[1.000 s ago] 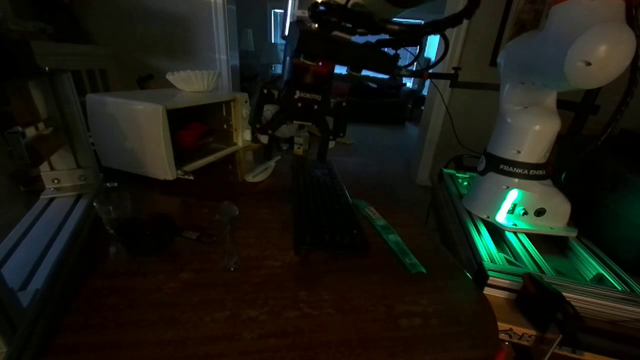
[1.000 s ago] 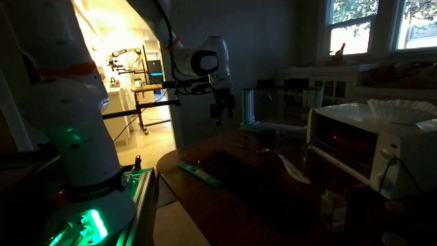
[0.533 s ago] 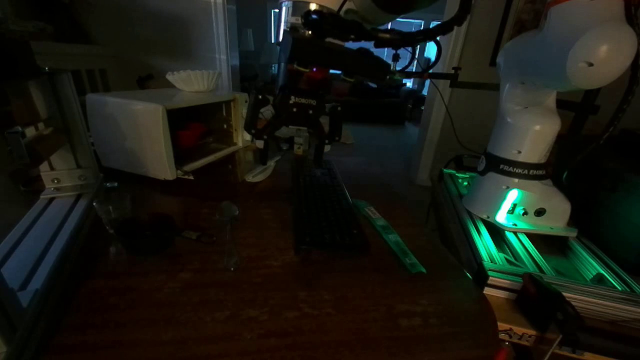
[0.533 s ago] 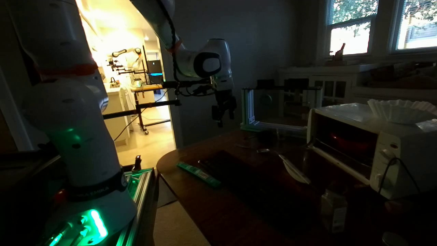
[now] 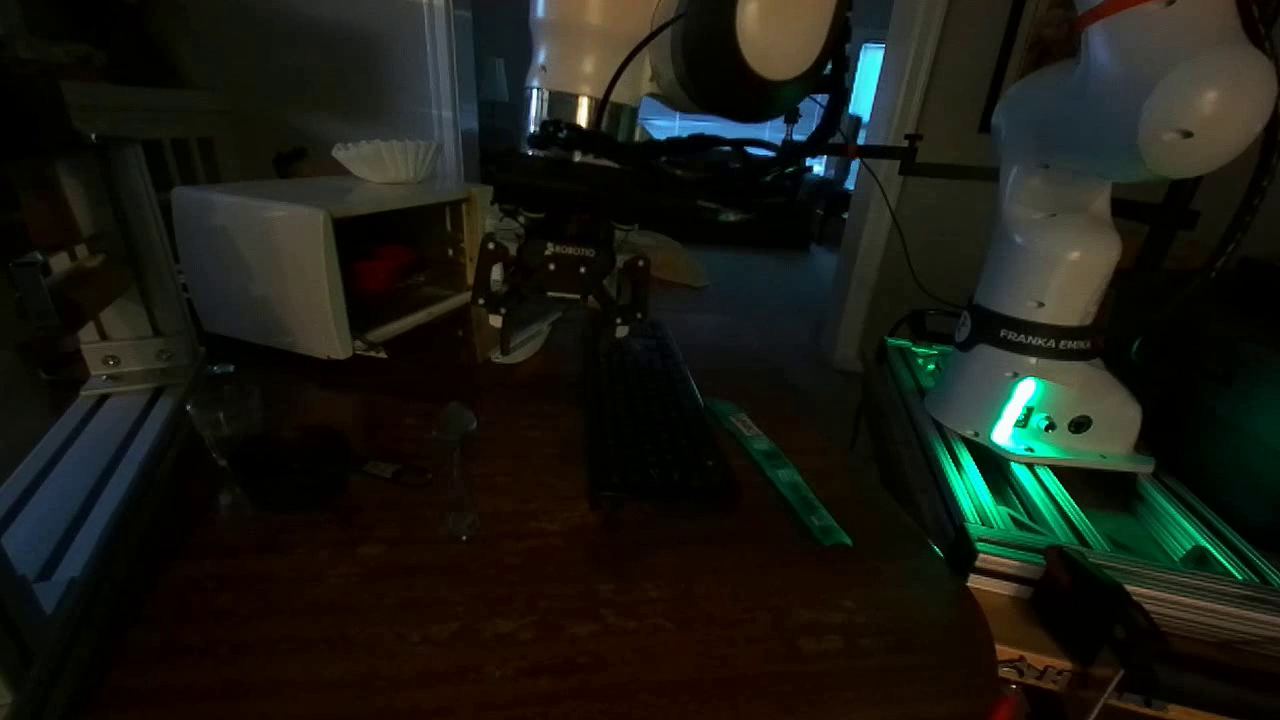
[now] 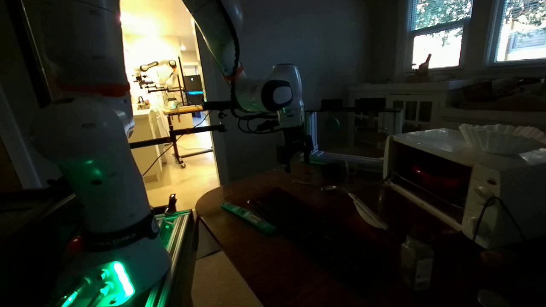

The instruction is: Pick up the spoon and use it to move the red bowl in the microwave closer

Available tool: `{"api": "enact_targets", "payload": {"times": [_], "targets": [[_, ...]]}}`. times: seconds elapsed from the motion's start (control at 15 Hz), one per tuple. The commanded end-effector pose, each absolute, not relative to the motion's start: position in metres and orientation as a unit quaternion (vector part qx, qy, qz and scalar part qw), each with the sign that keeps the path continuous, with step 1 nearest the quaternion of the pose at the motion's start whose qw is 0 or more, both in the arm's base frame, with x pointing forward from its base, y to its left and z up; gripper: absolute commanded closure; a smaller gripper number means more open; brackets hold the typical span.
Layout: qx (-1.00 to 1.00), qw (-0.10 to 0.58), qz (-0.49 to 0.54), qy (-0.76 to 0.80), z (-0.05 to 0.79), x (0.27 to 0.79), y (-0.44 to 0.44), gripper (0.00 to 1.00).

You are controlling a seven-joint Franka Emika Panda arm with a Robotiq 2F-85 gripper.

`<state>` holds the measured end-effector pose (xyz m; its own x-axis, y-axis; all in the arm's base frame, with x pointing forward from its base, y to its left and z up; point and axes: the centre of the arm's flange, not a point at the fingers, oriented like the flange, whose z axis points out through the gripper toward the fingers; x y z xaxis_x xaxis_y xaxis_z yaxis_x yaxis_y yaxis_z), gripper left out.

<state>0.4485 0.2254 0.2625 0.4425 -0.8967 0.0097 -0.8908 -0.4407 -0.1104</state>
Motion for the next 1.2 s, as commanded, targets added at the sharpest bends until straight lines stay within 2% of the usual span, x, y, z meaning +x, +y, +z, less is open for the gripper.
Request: {"api": "enact_targets", "payload": {"times": [0.0,0.4,1.13], "targets": [[-0.831,0.057,-0.025,0.553,0.234,0.477,0.256,0.0],[-0.838,0.072,-0.024,0.541,0.21,0.492,0.289,0.0],[-0.841,0.074,-0.032,0.535,0.174,0.513,0.289,0.0]]}}
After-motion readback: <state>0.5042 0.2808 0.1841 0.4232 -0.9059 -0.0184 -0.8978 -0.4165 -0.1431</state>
